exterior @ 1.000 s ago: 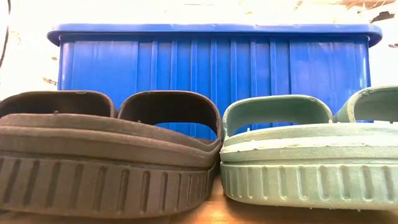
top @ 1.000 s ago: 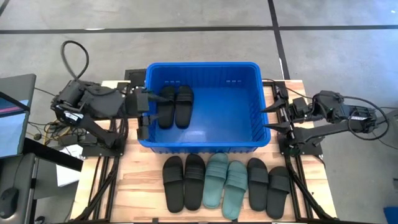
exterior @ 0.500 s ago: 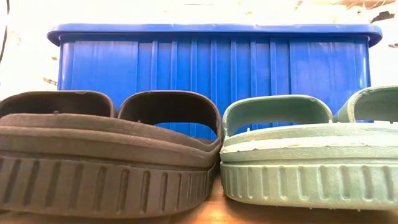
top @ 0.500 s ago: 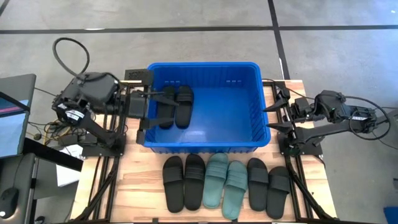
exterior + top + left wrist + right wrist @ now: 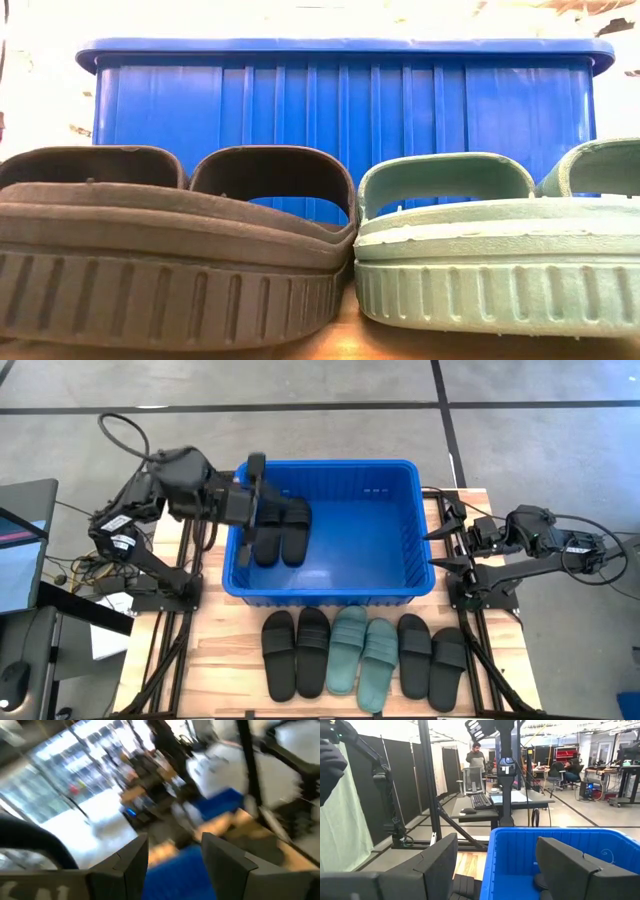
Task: Pick and place slides into bin
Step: Put the right green slide into the blue bin
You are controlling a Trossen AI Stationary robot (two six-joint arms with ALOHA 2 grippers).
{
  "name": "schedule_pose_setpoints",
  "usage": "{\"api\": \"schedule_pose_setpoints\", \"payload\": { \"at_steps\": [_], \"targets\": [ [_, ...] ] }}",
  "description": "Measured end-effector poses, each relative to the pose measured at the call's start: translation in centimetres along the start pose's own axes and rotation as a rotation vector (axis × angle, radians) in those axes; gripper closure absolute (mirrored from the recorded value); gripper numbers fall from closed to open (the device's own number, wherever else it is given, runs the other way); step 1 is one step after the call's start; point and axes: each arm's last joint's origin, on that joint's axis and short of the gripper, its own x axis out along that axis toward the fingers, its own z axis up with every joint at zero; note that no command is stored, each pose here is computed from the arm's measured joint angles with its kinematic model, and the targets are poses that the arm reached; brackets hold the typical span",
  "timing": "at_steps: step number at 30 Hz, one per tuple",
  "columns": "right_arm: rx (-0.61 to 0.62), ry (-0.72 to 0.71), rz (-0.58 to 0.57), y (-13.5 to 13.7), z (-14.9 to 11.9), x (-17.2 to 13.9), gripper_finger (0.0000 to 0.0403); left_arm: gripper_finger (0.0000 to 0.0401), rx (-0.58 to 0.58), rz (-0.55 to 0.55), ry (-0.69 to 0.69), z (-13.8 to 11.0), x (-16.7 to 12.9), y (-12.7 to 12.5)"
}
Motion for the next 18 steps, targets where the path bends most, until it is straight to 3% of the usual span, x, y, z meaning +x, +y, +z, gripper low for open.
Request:
{"api": "schedule_pose_setpoints", "payload": {
  "at_steps": [5,9,14,18],
  "targets": [
    [0.001,-0.005,0.000,0.0,0.0,0.0,0.0148,0.0230,0.041,0.114,-0.179,1.2,-0.7,2.4],
    [0.008,-0.008,0.000,0.0,0.1,0.0,0.0148,0.0230,-0.009,0.174,-0.272,1.6,-0.9,3.7],
    [0.017,-0.008,0.000,0.0,0.1,0.0,0.0148,0.0230,-0.088,0.222,-0.291,1.4,-1.3,4.8],
    [0.017,-0.008,0.000,0.0,0.1,0.0,0.0148,0.0230,-0.110,0.166,-0.233,0.7,-1.7,4.9]
  ]
}}
